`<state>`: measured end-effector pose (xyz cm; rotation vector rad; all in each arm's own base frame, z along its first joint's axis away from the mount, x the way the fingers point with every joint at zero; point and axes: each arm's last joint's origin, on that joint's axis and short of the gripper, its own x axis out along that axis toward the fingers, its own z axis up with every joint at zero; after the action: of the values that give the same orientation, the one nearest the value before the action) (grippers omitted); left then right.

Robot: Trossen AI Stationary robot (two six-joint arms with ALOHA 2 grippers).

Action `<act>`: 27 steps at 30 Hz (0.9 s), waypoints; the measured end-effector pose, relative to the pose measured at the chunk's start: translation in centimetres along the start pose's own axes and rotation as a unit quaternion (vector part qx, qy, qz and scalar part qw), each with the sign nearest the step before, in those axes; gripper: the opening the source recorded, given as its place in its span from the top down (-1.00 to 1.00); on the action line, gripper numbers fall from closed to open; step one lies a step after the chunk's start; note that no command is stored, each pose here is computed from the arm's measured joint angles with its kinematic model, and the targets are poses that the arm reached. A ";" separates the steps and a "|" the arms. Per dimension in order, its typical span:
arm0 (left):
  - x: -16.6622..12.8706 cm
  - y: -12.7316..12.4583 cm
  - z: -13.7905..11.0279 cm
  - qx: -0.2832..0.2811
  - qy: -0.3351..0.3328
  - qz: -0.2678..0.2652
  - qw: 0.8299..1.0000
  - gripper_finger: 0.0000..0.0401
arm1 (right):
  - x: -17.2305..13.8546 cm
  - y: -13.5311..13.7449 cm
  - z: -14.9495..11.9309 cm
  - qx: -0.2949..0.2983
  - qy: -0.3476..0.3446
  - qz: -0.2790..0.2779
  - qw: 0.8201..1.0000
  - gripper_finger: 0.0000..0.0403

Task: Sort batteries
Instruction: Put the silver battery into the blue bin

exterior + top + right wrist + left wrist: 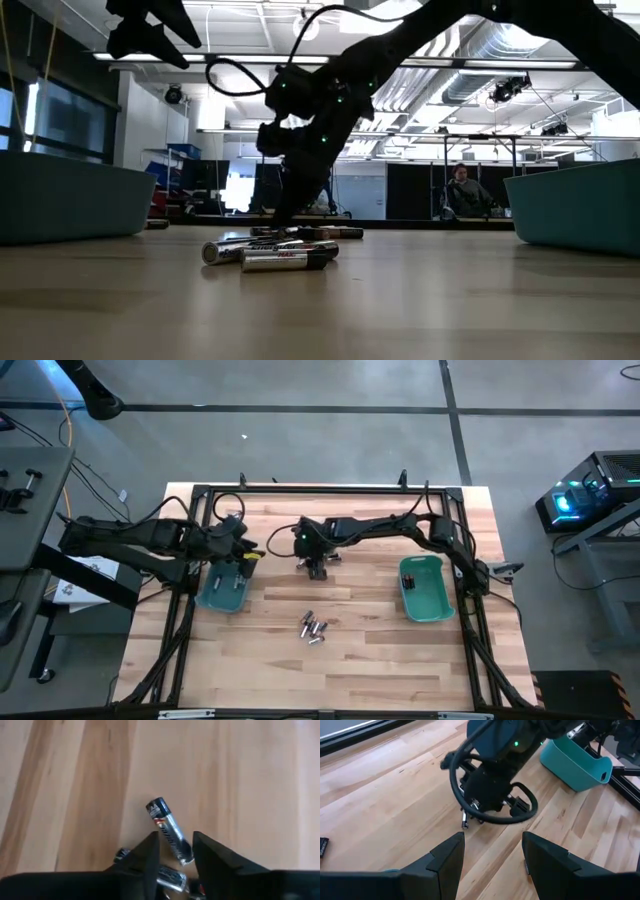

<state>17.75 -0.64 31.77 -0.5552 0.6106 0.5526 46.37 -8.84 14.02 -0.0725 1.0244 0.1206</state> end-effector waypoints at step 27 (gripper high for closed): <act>-2.4 0.8 -0.5 -0.025 -0.042 0.005 0.999 0.04 | -2.8 1.7 3.8 0.147 -0.142 0.055 0.977 0.89</act>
<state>15.40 -1.08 32.78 -0.5739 0.5208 0.5985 47.93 -6.89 18.41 0.2644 0.7503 0.0770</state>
